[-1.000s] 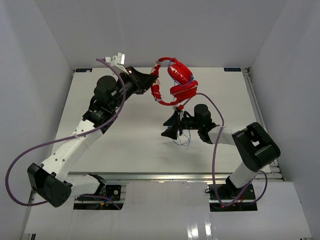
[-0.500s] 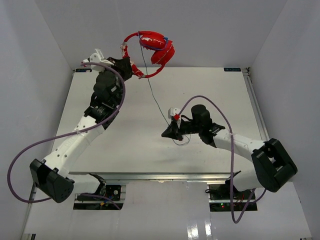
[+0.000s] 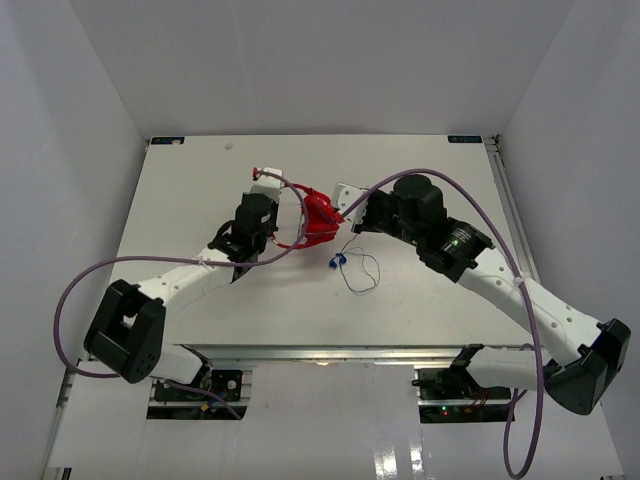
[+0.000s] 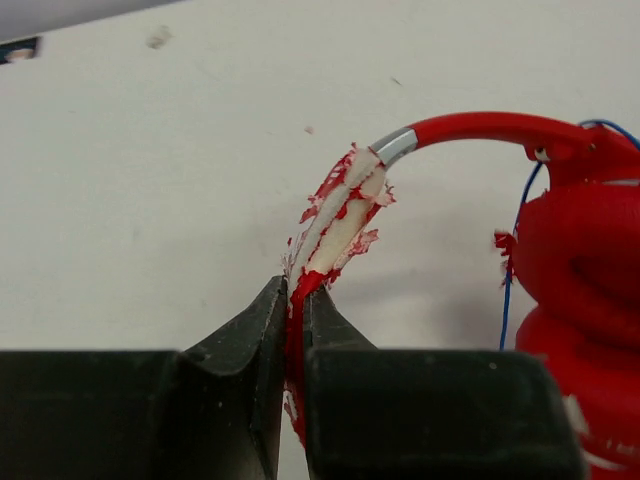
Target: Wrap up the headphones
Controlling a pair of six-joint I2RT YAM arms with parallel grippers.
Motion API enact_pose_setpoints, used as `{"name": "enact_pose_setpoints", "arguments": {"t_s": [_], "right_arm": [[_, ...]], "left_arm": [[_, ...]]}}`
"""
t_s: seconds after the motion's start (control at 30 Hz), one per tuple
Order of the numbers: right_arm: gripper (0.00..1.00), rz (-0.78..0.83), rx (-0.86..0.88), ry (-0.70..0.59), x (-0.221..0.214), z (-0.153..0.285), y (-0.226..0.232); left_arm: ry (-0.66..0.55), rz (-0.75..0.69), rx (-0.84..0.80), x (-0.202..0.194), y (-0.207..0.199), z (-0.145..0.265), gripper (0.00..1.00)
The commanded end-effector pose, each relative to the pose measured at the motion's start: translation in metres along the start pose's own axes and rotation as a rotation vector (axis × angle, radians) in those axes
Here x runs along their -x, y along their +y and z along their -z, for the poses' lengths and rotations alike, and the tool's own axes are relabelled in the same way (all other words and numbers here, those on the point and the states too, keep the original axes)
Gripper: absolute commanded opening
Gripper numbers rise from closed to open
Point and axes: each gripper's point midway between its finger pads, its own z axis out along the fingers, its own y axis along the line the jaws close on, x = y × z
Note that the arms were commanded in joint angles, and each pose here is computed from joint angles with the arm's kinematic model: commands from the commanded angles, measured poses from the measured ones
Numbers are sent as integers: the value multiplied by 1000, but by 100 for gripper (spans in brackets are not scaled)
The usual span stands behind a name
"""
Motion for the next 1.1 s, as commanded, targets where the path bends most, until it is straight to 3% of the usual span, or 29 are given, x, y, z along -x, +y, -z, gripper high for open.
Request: {"name": "enact_pose_setpoints", "arguments": {"t_s": [0.0, 0.13, 0.4, 0.67, 0.73, 0.83, 1.07], "right_arm": [[8, 64, -144, 90, -17, -1, -44], [8, 4, -166, 85, -40, -19, -55], [8, -294, 51, -32, -92, -41, -26], [8, -650, 632, -500, -31, -8, 66], [8, -686, 695, -570, -19, -3, 76], [10, -784, 772, -587, -5, -6, 90], [14, -822, 853, -659, 24, -14, 105]], "left_arm": [[-182, 49, -359, 47, -40, 48, 0], [-236, 43, -701, 49, -78, 103, 0], [-318, 199, -1066, 94, -99, 192, 0], [-457, 481, -1099, 187, -83, 220, 0], [-474, 534, -1122, 208, -84, 221, 0], [-496, 614, -1151, 243, -83, 226, 0], [-521, 723, -1089, 299, -77, 211, 0]]}}
